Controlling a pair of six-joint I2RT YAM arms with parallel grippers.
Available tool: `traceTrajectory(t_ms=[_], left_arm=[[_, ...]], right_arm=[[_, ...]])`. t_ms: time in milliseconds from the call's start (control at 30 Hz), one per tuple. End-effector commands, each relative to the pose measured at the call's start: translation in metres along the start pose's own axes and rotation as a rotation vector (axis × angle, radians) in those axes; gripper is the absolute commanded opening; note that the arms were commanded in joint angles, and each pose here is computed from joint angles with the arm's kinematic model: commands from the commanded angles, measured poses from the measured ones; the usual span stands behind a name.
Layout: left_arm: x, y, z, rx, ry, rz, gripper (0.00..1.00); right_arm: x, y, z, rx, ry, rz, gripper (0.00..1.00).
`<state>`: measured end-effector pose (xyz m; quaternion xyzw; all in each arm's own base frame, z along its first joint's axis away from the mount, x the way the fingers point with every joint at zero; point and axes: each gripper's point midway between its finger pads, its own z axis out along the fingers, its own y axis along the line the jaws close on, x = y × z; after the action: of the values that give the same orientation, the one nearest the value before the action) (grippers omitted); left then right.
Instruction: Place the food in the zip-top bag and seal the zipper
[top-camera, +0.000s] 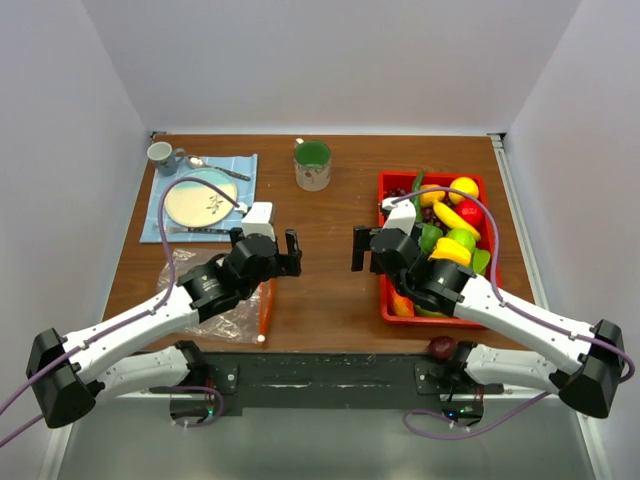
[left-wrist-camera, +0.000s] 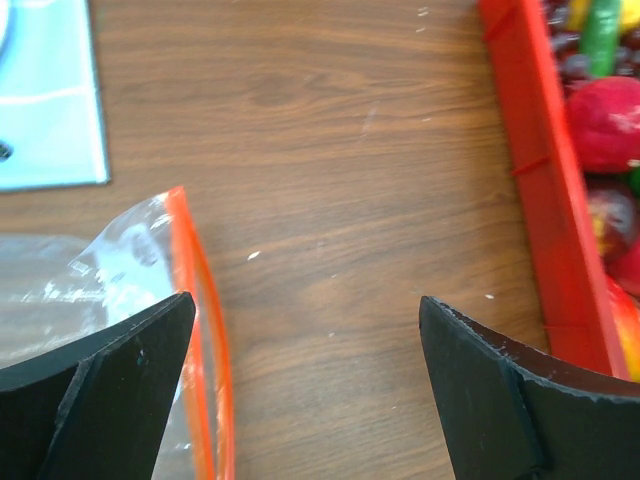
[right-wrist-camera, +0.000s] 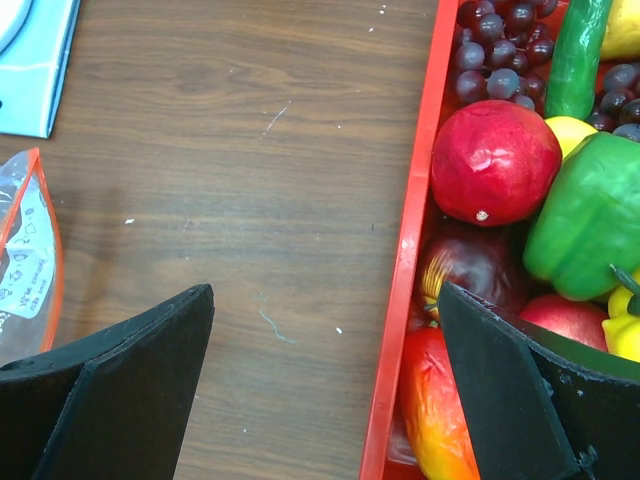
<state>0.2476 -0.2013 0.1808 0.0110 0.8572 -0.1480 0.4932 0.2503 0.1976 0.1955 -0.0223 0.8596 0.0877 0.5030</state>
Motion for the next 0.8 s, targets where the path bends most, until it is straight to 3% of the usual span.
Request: traceTrajectory(t_ms=[0,167,300,533,767], left_arm=[[-0.018,0.013,-0.007,-0.092,-0.04,-0.074,0.98],[-0.026,0.034,-0.014,-0.193,-0.072,-0.112,0.88],[-0.014,0.06,-0.01,-0.348,-0.026,-0.092,0.78],[0.015,0.093,0.003,-0.546,0.013,-0.038,0.73],[0.044,0.094,0.014,-0.556,0.09,-0.004,0.66]], right_arm=[[-0.023,0.002,-0.01,-0.005,-0.056,0.061,0.99],[-0.017,0.0,-0.013,-0.02,-0.044,0.08,0.99],[-0.01,-0.003,-0.016,-0.028,-0.03,0.094,0.99],[0.002,-0.015,-0.024,-0.032,-0.026,0.139,0.99],[0.011,-0.018,-0.026,-0.027,0.006,0.135,0.99]])
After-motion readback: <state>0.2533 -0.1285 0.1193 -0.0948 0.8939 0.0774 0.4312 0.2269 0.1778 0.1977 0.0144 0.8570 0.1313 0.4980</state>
